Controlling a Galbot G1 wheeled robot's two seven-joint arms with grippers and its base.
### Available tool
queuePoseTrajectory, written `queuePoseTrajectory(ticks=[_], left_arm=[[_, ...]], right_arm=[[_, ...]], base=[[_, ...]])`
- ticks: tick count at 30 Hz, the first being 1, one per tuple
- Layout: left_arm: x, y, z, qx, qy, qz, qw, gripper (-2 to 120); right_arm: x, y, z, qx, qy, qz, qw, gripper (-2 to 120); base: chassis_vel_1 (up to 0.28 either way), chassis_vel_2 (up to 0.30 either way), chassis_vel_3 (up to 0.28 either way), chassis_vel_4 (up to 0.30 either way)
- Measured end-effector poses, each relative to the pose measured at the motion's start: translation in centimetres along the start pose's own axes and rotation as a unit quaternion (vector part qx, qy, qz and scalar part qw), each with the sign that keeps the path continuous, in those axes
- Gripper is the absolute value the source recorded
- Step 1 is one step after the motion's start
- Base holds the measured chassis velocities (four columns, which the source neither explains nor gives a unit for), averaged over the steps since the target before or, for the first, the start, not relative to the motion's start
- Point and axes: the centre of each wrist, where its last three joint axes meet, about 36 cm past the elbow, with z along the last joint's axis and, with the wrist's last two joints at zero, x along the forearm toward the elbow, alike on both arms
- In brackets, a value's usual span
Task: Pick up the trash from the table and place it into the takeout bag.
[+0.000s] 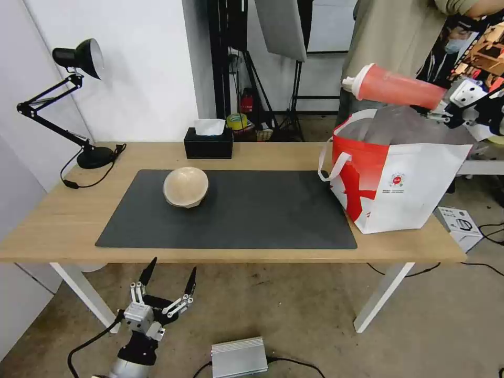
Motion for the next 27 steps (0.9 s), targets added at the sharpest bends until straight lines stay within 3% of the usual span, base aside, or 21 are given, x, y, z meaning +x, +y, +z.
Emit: queuePoseTrajectory(ticks=[11, 27], left_arm=[[-0.1, 0.0, -0.1, -0.001, -0.002, 0.000, 1.0000, 100], [0.0, 0.1, 0.1, -0.002, 0.000, 0.004, 1.0000, 100]], right_arm=[[-0.4, -0.2, 2.0, 0.037, 0.020, -0.009, 0.999, 49], [-0.3, 0.5, 4.1, 0.047, 0.035, -0.021, 0.998, 49]], base=[[0.000, 0.000, 0.000, 0.000], [0.000, 0.000, 0.000, 0.000]])
